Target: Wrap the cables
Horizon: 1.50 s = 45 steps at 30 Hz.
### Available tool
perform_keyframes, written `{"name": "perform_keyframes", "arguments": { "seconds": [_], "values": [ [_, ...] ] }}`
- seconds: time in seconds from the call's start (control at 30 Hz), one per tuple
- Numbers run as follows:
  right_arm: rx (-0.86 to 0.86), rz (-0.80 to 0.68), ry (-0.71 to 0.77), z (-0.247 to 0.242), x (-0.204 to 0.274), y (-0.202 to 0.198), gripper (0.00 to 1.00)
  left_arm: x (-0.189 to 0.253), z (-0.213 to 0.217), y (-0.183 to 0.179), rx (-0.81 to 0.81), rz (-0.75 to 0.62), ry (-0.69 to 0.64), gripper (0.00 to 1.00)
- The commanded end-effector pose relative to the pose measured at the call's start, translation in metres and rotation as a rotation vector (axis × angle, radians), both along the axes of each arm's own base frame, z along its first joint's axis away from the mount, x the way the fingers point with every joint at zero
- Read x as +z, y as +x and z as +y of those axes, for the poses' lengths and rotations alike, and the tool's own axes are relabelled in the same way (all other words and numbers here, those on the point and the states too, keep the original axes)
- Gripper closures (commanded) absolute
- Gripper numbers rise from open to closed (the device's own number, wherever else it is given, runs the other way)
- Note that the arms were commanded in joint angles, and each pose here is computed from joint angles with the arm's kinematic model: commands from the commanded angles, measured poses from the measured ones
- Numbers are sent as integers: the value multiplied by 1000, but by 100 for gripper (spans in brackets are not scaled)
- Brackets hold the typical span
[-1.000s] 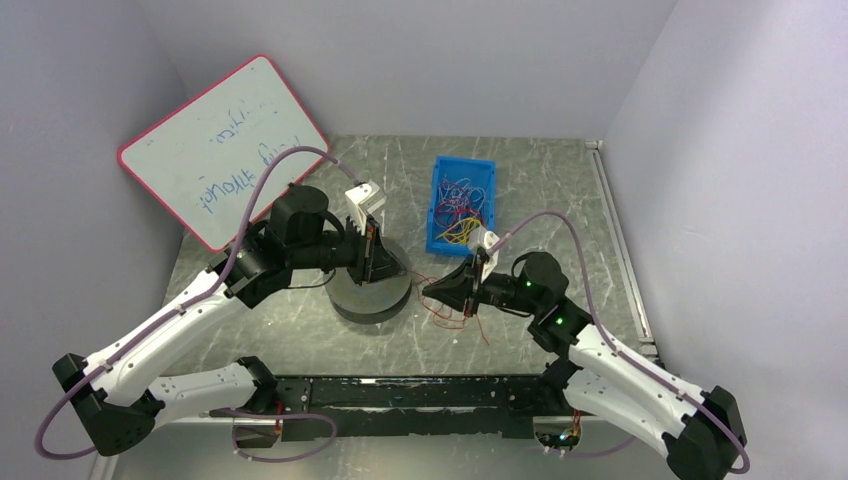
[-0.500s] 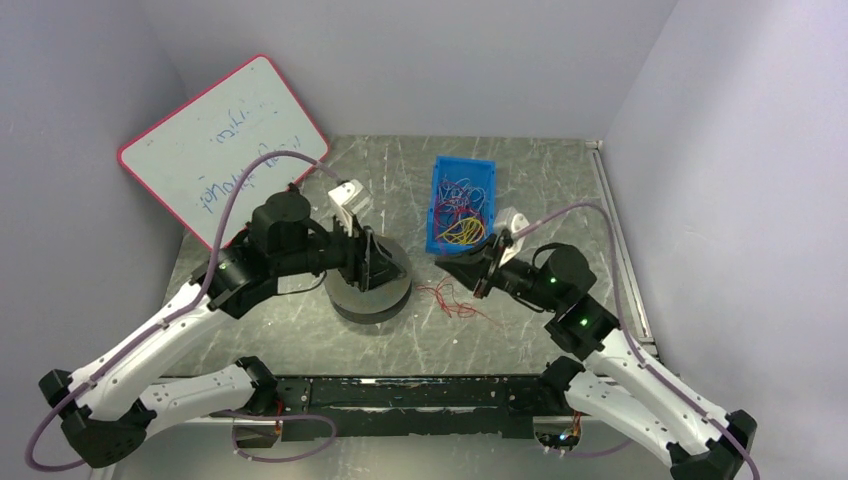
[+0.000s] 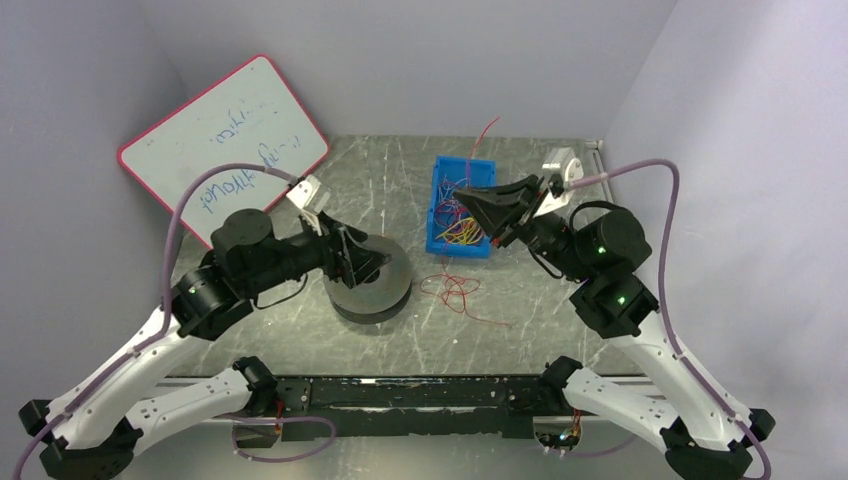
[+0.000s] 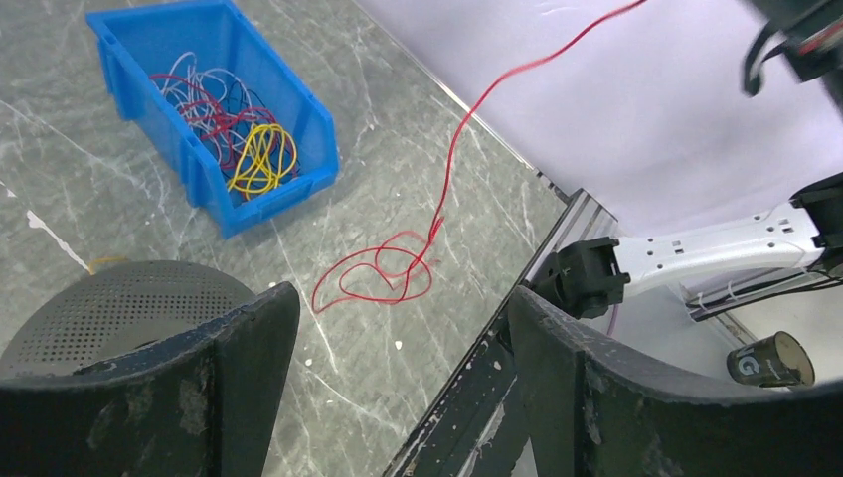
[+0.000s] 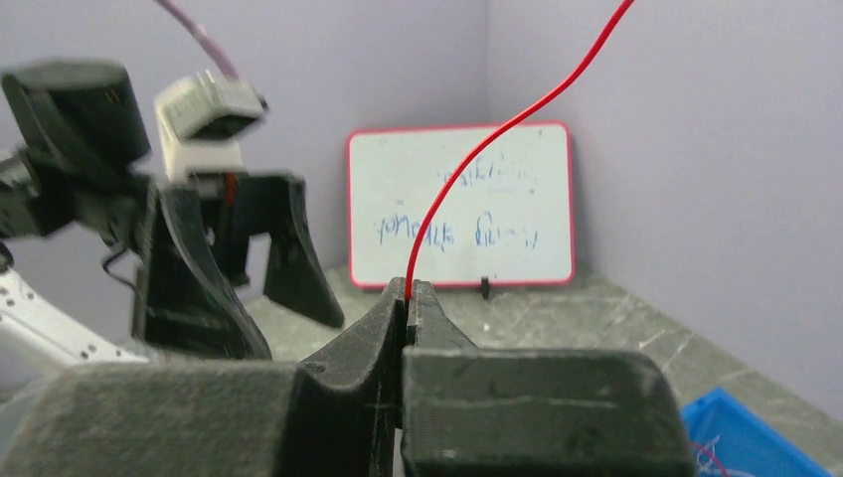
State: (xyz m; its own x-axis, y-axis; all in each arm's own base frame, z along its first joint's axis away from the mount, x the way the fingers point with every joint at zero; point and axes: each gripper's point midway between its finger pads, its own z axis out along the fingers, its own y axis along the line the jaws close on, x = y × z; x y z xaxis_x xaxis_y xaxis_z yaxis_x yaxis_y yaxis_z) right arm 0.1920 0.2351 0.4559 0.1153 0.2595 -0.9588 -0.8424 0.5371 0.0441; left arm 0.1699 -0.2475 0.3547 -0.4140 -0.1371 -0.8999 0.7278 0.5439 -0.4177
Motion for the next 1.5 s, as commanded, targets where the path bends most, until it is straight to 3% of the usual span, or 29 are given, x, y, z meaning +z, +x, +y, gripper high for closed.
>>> {"name": "perform_keyframes", "arguments": {
  "seconds": [0.0,0.37,0.93,1.27,1.47],
  "values": [
    [-22,-24,78,-6,42,0,100,-8,-16,1,-50,18,-16,19],
    [-8,-55,227,-12,103,-6,100,-24,-66,-12,-313,62,-62,23],
    [-26,-78,398,-36,160,-19,100,-81,-107,-15,-497,197,-51,42],
    [-3,-86,432,-38,172,-25,100,-109,-129,-18,-547,254,-41,41],
    [10,-91,444,-38,176,-27,100,-118,-143,-22,-578,232,-37,34]
  ]
}}
